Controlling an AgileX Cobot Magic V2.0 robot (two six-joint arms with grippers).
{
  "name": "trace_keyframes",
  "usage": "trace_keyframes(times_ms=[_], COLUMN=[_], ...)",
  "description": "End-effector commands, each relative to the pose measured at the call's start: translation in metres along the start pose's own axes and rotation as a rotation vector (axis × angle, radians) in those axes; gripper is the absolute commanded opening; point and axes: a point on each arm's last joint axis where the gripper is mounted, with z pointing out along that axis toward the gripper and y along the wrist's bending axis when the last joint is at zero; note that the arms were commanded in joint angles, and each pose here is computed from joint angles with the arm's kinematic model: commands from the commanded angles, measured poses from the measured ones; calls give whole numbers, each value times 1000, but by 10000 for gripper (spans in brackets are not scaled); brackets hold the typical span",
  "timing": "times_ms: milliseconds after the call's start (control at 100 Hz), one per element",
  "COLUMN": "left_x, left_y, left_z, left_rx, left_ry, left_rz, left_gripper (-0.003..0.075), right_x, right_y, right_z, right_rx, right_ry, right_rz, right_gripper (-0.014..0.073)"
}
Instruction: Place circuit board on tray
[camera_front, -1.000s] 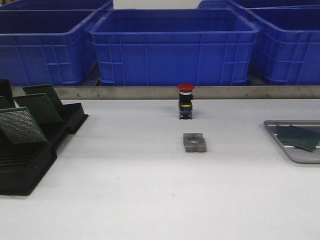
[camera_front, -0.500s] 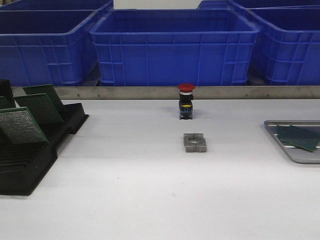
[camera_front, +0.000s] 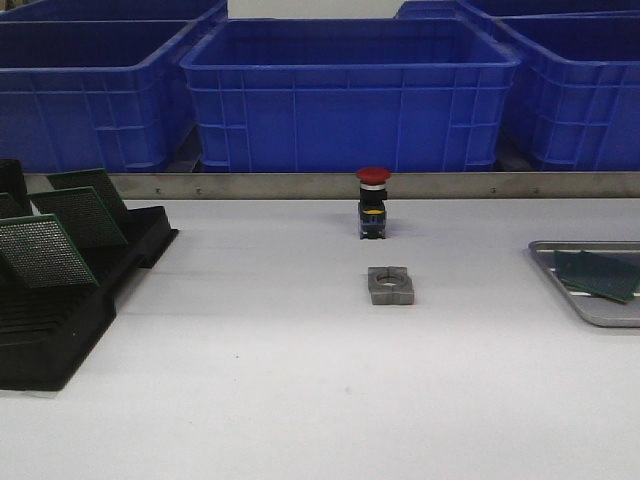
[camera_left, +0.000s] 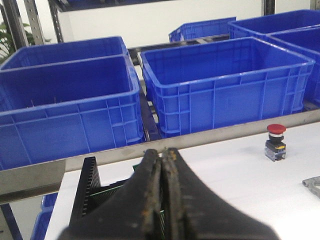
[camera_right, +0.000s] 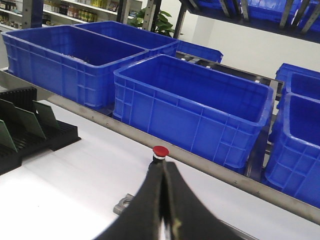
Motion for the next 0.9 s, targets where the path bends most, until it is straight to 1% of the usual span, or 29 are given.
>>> trace_keyframes(times_ms=[0, 770, 850, 880, 890], left_x=[-10, -9, -8, -7, -7], left_y=[2, 2, 6, 7, 7], left_z=[-3, -3, -3, -3, -4], left_rx=[-22, -23, -75, -90, -91], left_ry=[-51, -48, -36, -30, -30], left_rz=[-31, -29, 48, 57, 26], left_gripper=[-20, -20, -20, -20, -20], right_x=[-9, -9, -9, -9, -9], right_y=[-3, -2, -2, -2, -2], right_z=[0, 0, 0, 0, 0], right_rx=[18, 8, 8, 8, 8], right_ry=[-36, -31, -31, -31, -31], right_rz=[13, 13, 13, 13, 13], right_gripper=[-62, -62, -62, -62, -62])
